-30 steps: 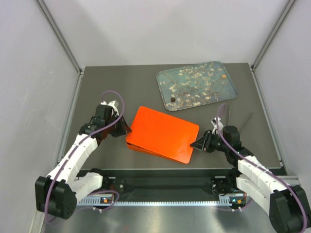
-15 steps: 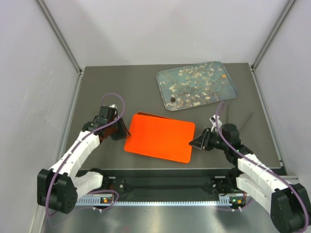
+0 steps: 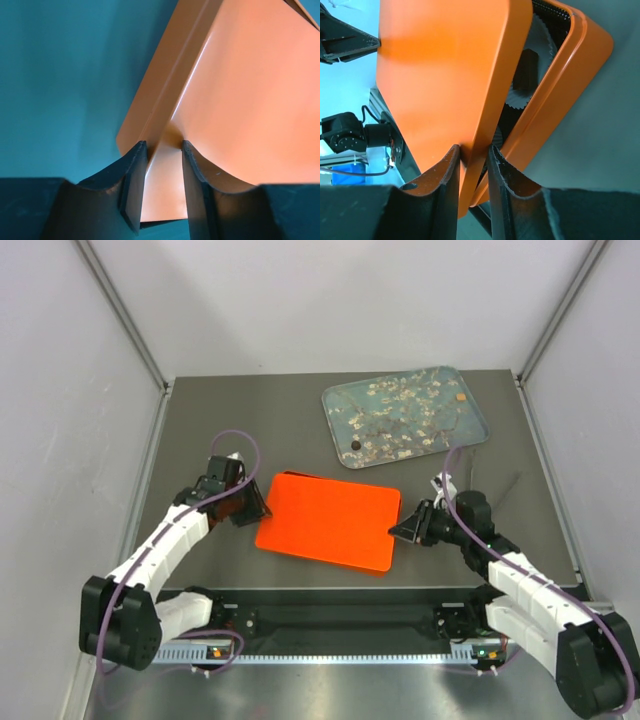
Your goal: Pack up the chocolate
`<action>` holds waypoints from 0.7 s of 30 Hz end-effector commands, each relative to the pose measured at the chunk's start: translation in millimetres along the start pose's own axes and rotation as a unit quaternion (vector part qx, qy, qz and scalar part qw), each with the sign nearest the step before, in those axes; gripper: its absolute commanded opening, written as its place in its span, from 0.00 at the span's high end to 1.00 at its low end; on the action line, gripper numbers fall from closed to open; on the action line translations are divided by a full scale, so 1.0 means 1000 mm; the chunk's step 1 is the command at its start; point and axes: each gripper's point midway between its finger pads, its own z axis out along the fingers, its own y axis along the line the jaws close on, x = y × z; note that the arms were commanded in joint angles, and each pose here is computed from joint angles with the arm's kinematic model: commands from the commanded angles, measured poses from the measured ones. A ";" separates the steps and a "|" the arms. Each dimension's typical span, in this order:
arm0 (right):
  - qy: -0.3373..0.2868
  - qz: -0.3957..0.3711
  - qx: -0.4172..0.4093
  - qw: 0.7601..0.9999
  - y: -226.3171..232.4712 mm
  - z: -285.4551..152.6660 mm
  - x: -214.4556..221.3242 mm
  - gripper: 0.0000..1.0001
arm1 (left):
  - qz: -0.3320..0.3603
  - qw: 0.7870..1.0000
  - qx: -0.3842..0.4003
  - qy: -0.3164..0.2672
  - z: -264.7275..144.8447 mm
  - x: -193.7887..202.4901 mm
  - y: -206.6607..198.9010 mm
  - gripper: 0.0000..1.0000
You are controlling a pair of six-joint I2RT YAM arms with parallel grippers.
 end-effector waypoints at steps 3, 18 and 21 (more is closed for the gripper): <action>-0.038 -0.047 -0.020 0.998 0.019 0.001 -0.026 0.93 | 0.014 0.999 0.036 -0.013 0.001 -0.013 -0.019 0.60; -0.041 -0.047 -0.018 0.998 0.017 0.000 -0.025 0.93 | 0.031 0.996 0.078 -0.027 0.000 -0.027 -0.039 0.64; -0.043 -0.048 -0.019 0.998 0.018 -0.001 -0.025 0.93 | 0.033 0.995 0.084 -0.031 0.000 -0.029 -0.042 0.64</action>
